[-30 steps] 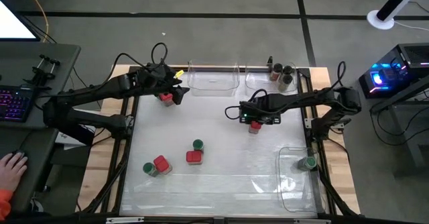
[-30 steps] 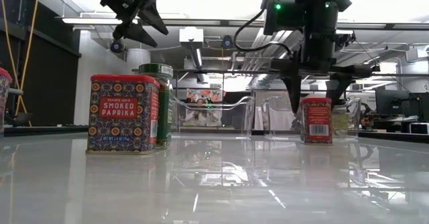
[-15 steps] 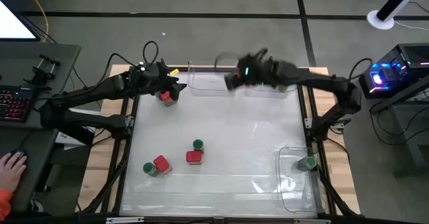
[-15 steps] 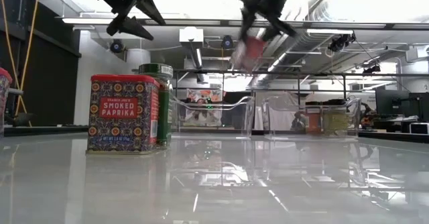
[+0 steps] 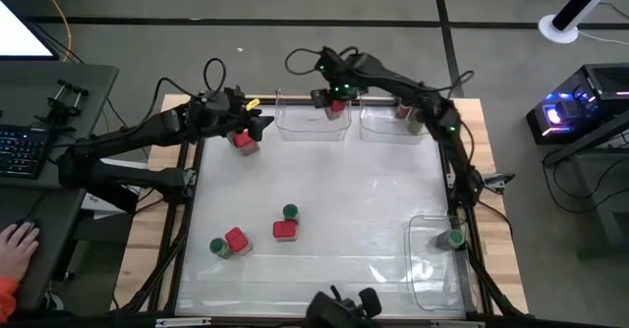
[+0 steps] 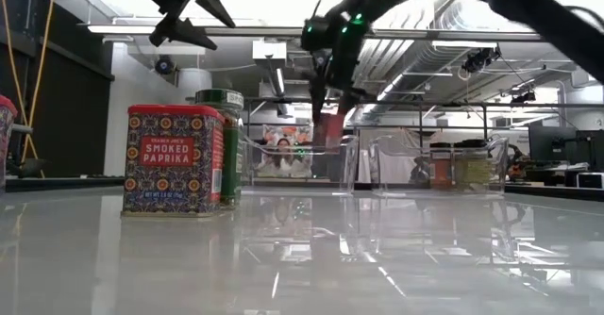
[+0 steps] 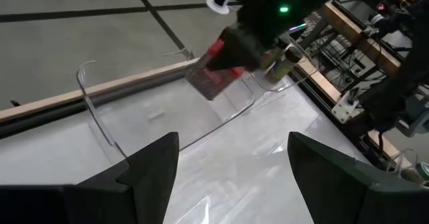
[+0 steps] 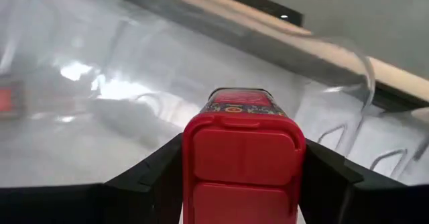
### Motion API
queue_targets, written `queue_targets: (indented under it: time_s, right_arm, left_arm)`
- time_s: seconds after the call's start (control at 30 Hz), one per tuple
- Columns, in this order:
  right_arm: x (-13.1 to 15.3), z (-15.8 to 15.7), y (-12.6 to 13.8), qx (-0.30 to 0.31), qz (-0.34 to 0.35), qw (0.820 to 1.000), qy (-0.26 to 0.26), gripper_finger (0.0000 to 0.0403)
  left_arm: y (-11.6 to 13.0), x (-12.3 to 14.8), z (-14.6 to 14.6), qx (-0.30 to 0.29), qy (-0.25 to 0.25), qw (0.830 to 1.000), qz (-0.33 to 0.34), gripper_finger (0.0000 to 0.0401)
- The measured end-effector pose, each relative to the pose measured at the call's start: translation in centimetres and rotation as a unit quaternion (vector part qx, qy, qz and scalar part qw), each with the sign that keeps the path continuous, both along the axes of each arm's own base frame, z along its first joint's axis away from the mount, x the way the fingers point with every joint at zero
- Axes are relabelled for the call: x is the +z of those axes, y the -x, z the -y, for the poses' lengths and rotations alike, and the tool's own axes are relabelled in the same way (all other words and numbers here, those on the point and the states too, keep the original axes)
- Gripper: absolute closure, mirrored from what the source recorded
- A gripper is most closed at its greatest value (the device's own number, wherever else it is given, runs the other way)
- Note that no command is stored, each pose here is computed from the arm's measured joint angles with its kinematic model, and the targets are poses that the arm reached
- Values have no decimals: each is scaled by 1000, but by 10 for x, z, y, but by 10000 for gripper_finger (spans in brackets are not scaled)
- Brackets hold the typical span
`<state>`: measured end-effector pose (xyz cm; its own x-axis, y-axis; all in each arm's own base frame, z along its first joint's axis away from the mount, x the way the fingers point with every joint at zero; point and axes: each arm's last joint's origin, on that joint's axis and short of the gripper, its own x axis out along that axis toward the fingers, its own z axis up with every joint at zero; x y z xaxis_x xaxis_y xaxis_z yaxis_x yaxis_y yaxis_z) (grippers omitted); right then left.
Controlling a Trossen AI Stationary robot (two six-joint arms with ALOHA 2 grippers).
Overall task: Sort spices by type
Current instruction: Put the red seasoning can into the left transparent bin
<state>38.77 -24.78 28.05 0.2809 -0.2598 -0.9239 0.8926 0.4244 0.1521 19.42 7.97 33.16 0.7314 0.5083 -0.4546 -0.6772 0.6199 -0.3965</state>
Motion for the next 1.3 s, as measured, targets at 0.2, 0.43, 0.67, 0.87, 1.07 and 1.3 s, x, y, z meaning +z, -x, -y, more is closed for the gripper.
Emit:
queue_targets:
  time_s: [0.2, 0.43, 0.67, 0.87, 1.07, 1.3]
  right_arm:
    - [-25, 15, -8, -73, -46, 996, -9, 190]
    - [-48, 25, -11, -158, -43, 986, -35, 190]
    - [-45, 29, -17, -177, -7, 984, -11, 128]
    - [-47, 29, -16, -190, -8, 982, -15, 79]
    - [-42, 28, -17, -167, 4, 985, -35, 75]
    - [-5, 17, -19, -121, 44, 992, 16, 74]
  left_arm:
    - [0, 0, 1, -11, 5, 1000, 1, 135]
    - [-1, -1, 2, -38, 19, 999, 3, 135]
    - [-1, -1, 3, -63, 13, 998, -5, 135]
    - [0, -4, 4, -75, 18, 997, -21, 135]
    - [1, -5, 4, -72, 20, 997, -28, 135]
    - [1, -6, 4, -76, 12, 996, -39, 135]
